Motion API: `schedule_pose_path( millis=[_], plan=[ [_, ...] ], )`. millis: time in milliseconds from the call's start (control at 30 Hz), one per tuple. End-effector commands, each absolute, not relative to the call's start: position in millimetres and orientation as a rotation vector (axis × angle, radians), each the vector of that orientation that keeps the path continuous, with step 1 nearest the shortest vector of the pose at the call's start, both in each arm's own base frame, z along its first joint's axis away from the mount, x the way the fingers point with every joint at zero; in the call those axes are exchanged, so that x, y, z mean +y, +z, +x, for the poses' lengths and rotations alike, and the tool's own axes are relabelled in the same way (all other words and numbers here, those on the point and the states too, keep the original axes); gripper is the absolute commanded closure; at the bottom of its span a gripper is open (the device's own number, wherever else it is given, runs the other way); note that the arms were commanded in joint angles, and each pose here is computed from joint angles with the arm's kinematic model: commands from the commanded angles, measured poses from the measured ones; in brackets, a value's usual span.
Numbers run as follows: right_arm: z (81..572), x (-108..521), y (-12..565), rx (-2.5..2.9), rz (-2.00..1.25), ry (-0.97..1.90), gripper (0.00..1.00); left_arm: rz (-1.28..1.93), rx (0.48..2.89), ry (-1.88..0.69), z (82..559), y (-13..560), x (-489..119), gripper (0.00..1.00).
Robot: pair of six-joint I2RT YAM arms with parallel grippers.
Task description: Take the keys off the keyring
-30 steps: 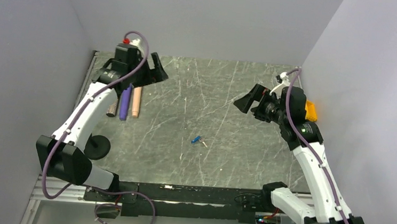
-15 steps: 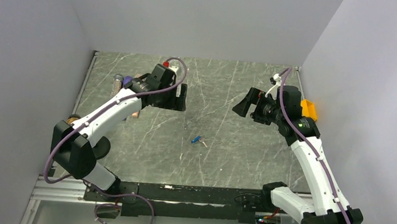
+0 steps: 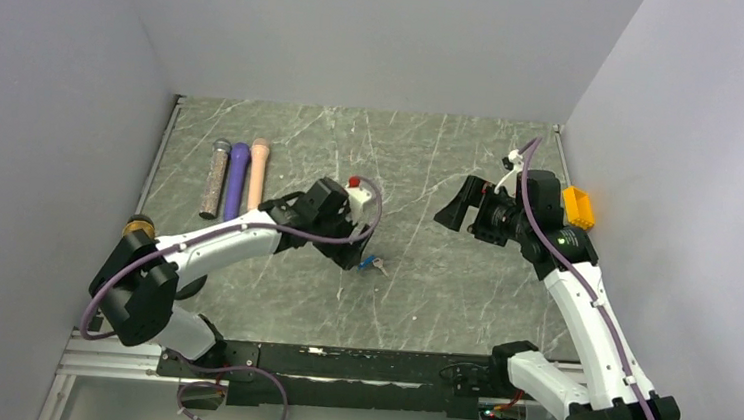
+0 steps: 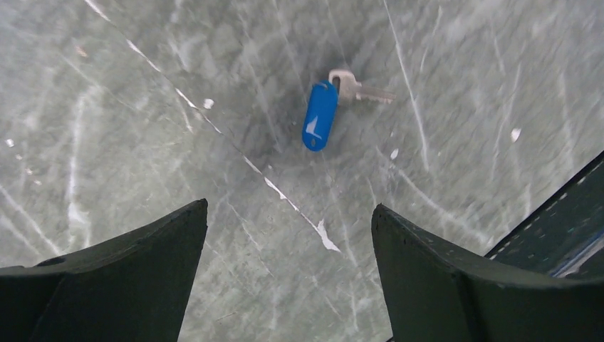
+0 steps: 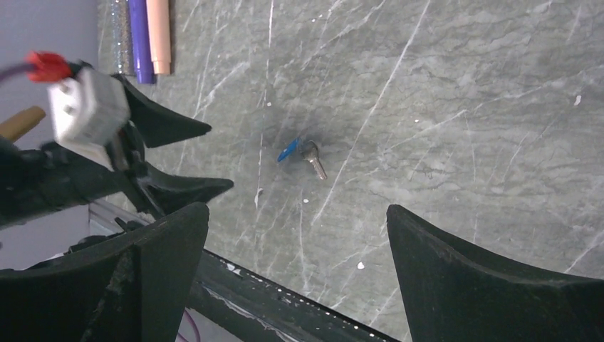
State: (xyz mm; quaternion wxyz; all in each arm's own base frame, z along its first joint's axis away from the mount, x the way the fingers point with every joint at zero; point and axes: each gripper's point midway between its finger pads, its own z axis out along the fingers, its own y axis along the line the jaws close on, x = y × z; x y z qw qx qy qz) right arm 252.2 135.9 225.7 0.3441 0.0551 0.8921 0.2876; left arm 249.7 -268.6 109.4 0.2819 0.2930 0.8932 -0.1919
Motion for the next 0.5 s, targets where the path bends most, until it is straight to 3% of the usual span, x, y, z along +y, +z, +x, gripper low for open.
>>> schedule_pose_path(
  millis=[0,300,467],
  plan=[
    [246.7,135.9,237.3,2.276,0.144,0.771,0.0,0.963,2.085,-0.57,253.7,129.9,-293.0,0.11],
    [244.9,132.8,237.5,2.27,0.163,0.756,0.0,1.067,1.983,-0.49,264.1,114.9,-299.5,0.18],
    [243.5,132.3,236.5,2.271,0.165,0.756,0.0,1.141,2.048,-0.514,258.8,89.9,-305.3,0.31]
  ],
)
